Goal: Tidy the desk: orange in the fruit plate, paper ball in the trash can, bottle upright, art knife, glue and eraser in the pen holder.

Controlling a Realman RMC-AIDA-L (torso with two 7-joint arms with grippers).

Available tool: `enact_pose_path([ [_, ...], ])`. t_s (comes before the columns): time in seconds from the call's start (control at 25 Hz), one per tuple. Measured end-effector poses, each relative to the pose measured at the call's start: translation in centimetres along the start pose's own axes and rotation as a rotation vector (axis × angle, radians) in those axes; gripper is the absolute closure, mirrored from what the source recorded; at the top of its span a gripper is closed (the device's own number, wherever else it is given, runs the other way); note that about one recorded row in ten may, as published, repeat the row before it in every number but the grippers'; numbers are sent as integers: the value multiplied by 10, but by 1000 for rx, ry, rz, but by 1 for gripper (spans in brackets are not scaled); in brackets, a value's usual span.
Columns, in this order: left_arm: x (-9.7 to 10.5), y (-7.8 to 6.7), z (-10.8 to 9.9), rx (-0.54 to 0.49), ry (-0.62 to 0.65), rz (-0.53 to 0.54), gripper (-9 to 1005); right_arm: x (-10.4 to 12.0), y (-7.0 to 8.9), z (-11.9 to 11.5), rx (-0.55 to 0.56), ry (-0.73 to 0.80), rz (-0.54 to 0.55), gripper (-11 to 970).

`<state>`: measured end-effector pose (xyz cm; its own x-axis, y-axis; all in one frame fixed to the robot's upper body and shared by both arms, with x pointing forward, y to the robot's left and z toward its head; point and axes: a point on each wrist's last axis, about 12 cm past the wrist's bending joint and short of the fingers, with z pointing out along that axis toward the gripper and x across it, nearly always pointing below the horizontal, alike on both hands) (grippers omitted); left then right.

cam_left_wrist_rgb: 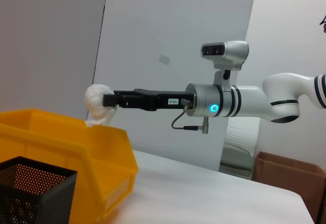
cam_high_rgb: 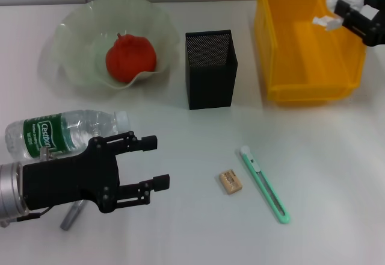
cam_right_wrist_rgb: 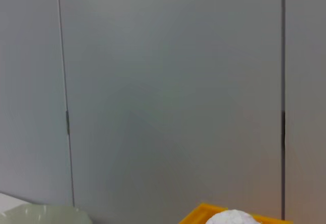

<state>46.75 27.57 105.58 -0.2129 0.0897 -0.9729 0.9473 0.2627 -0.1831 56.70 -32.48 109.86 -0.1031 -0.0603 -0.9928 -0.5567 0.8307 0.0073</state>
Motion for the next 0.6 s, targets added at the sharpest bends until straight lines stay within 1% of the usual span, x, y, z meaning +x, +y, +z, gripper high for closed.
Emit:
enact_pose_path([
  [0.12, 0, 0, 0, 0, 0, 0, 259, 1, 2, 3, -7, 10, -4, 478],
  [0.32, 0, 0, 0, -1, 0, -1, 258, 0, 2, 4, -11, 10, -6, 302],
  [0.48, 0, 0, 0, -1, 0, -1, 258, 0, 3, 4, -18, 6, -6, 284],
  [0.6, 0, 0, -1, -1, -3, -1, 258, -1, 10, 1, -72, -18, -1, 275],
])
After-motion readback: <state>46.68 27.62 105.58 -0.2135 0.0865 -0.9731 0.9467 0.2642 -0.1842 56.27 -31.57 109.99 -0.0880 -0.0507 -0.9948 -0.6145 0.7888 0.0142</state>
